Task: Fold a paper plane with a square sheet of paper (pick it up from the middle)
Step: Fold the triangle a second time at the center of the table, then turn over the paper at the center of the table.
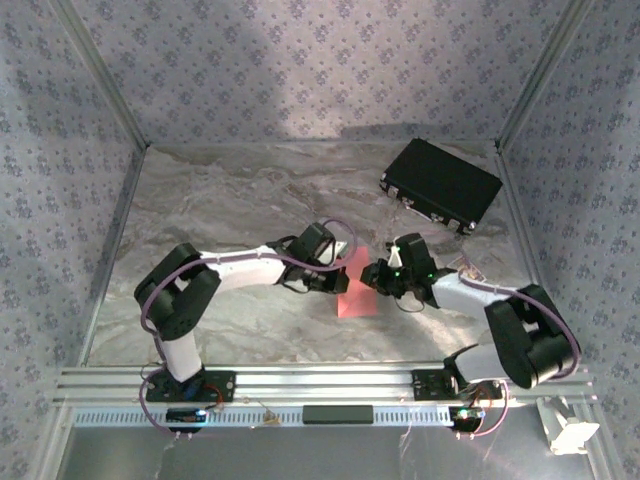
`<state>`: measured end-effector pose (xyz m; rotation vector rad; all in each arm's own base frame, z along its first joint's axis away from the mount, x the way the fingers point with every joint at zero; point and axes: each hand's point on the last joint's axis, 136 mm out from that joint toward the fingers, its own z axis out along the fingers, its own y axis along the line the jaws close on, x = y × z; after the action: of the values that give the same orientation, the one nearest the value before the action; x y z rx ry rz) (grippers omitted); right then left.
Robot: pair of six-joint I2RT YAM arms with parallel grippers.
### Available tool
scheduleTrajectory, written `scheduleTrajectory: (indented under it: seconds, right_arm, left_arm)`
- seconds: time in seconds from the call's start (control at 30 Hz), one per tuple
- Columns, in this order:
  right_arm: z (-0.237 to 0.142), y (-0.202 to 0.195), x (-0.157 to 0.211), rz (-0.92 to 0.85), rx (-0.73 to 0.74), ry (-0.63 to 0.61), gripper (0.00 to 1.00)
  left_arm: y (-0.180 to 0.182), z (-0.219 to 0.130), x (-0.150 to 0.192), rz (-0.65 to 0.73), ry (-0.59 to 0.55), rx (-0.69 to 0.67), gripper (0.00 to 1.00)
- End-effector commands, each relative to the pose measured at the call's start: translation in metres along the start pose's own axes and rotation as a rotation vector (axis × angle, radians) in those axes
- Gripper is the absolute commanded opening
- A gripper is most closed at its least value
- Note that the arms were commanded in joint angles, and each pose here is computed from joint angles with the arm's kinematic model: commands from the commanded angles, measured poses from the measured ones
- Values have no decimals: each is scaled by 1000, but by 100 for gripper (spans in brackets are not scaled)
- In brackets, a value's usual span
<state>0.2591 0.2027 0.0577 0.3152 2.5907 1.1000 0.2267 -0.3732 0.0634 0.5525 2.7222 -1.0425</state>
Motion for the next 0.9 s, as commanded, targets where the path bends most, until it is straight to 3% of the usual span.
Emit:
scheduleTrajectory:
  seconds: [0.0,0.17,0.47,0.87]
  right_arm:
    - [-16,-14,5,18,85,1,21]
    - [-38,-35,18,120,173,-33,34]
    - [-43,-30,35,167,121,-13,35]
    - [-31,-26,53,164,122,70,45]
  left_arm:
    - [-4,-2,-14,21,-10,10,6]
    - [-1,2,-19,27,-3,-5,5]
    - [1,16,-10,21,50,22,5]
    - [44,37,20,-27,123,-96,4]
